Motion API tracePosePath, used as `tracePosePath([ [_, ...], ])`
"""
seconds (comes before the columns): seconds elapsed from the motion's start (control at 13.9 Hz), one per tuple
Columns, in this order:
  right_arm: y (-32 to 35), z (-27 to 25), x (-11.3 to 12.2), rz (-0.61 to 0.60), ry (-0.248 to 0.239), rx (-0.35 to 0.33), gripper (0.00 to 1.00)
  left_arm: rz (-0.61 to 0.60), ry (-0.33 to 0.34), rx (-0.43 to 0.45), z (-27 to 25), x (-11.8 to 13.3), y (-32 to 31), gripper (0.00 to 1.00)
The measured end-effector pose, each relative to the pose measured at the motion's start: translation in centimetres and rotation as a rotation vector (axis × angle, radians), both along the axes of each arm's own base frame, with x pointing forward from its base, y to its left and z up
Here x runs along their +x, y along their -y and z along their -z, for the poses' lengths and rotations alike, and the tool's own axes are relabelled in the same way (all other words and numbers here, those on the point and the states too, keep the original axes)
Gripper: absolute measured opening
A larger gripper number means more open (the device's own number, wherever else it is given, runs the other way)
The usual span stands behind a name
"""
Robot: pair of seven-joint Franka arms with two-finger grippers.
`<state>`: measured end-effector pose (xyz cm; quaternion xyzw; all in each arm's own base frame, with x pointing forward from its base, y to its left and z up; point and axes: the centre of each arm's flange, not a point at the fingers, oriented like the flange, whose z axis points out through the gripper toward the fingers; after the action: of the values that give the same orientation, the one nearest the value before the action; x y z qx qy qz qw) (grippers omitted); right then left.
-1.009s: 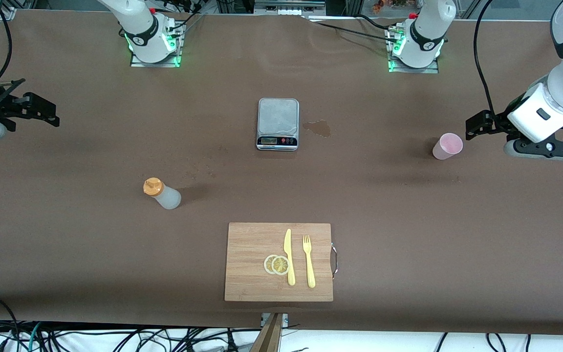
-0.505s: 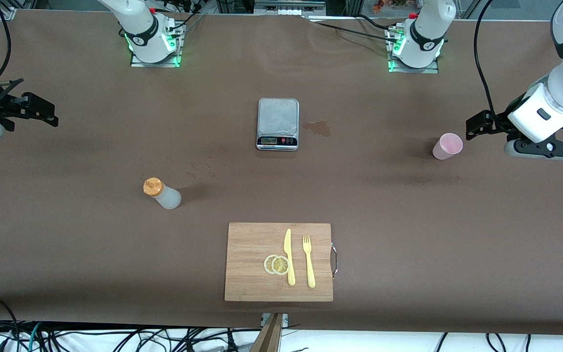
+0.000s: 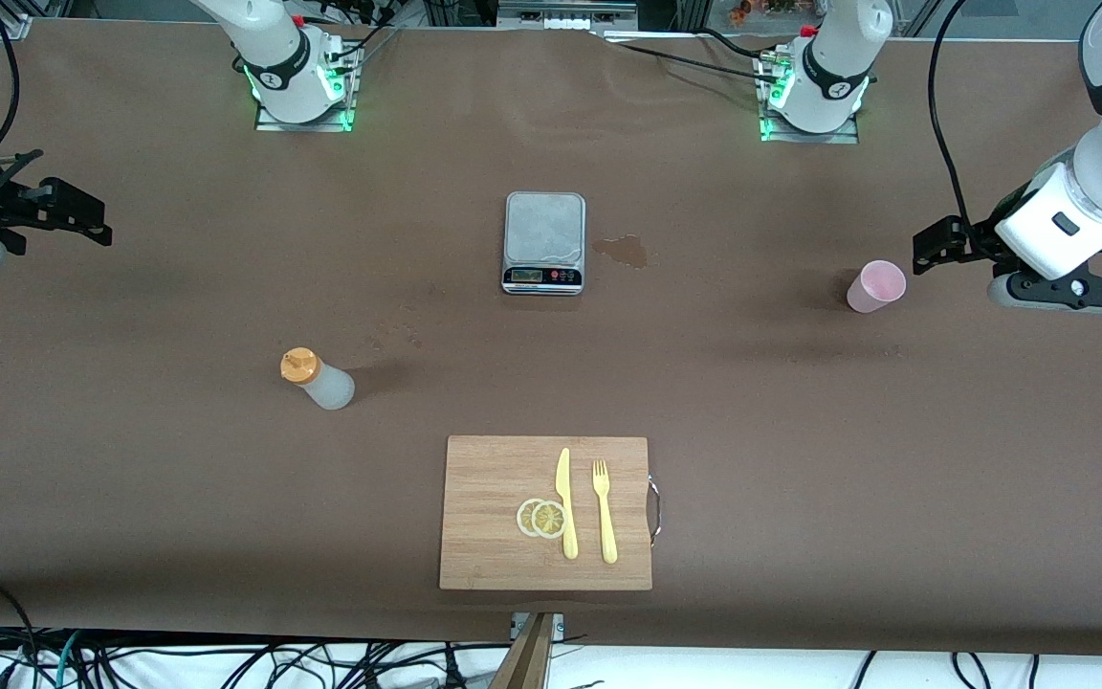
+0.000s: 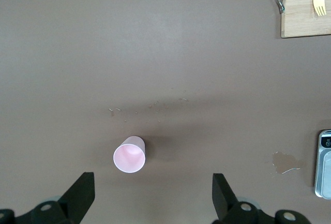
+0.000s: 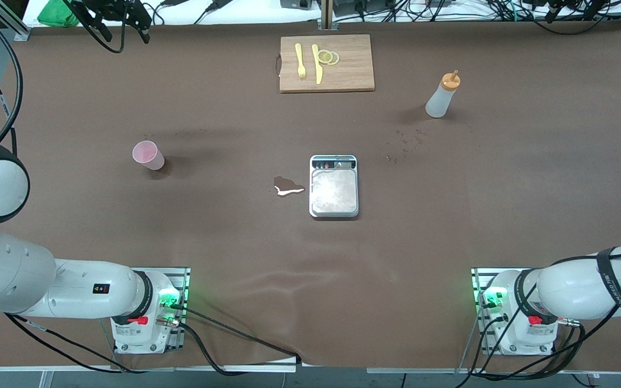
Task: Add sauce to pink cup with both arms
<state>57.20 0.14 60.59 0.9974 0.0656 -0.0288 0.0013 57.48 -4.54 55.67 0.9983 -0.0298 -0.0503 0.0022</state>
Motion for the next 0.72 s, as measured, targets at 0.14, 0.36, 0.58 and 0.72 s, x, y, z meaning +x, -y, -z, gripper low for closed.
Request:
tracePosePath([
  [0.14,0.0,0.0,0.0,0.000,0.000,0.000,1.00,-0.007,-0.050,0.010,2.0,0.0,-0.6,1.00],
  [0.36,0.0,0.0,0.0,0.000,0.000,0.000,1.00,-0.045,-0.132,0.057,7.3,-0.4,-3.8,1.00],
  [0.58,-0.1,0.0,0.0,-0.002,0.000,0.001,1.00,-0.034,-0.110,0.088,13.0,-2.6,-8.2,1.00],
  [0.72,-0.2,0.0,0.0,-0.004,-0.001,0.000,1.00,-0.025,-0.125,0.081,16.9,-5.6,-10.1,1.00],
])
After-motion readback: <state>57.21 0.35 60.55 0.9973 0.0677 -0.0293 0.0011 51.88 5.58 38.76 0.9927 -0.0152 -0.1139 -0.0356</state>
